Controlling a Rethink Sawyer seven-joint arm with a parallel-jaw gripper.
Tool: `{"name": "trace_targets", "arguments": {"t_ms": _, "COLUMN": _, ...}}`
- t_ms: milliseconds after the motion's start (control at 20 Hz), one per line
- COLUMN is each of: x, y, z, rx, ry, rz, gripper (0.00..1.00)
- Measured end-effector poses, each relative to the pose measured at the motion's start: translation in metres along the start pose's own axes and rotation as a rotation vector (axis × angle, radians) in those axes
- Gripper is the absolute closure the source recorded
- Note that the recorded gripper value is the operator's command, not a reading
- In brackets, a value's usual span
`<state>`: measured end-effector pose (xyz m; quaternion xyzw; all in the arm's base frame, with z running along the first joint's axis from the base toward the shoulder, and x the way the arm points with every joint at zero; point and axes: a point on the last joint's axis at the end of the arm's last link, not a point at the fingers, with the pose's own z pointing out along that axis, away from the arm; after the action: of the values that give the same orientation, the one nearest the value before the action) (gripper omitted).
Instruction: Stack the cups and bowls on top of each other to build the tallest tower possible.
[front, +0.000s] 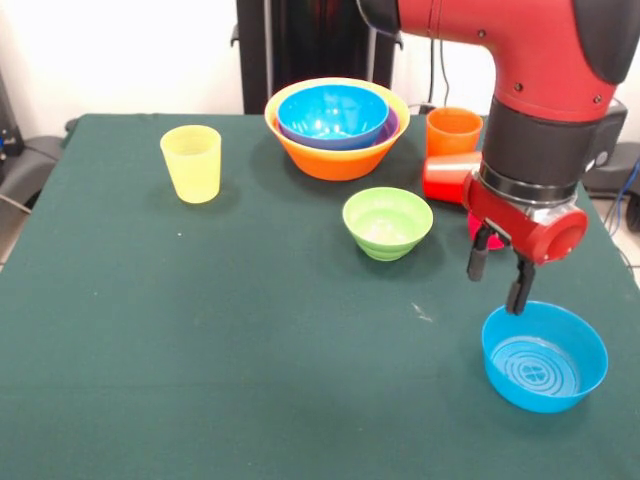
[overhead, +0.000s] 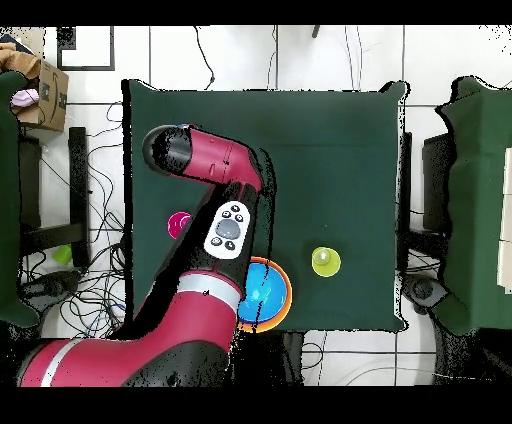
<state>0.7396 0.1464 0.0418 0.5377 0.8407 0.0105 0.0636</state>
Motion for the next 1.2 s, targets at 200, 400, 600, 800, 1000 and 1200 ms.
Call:
{"name": "trace_targets", "arguments": {"t_ms": 200, "x": 0.003, "y": 0.001, "z": 0.014, "rx": 0.007, "ry": -0.001, "rz": -0.01, "gripper": 0.0}}
{"name": "trace_targets", "arguments": {"t_ms": 400, "x": 0.007, "y": 0.002, "z": 0.036, "rx": 0.019, "ry": -0.004, "rz": -0.026, "gripper": 0.0}}
{"name": "trace_targets", "arguments": {"t_ms": 600, "x": 0.016, "y": 0.004, "z": 0.062, "rx": 0.038, "ry": -0.015, "rz": -0.058, "gripper": 0.0}}
{"name": "trace_targets", "arguments": {"t_ms": 800, "x": 0.035, "y": 0.004, "z": 0.088, "rx": 0.078, "ry": -0.018, "rz": -0.101, "gripper": 0.0}}
{"name": "trace_targets", "arguments": {"t_ms": 1000, "x": 0.042, "y": 0.007, "z": 0.095, "rx": 0.097, "ry": -0.018, "rz": -0.126, "gripper": 0.0}}
{"name": "trace_targets", "arguments": {"t_ms": 1200, "x": 0.039, "y": 0.012, "z": 0.09, "rx": 0.103, "ry": -0.022, "rz": -0.133, "gripper": 0.0}}
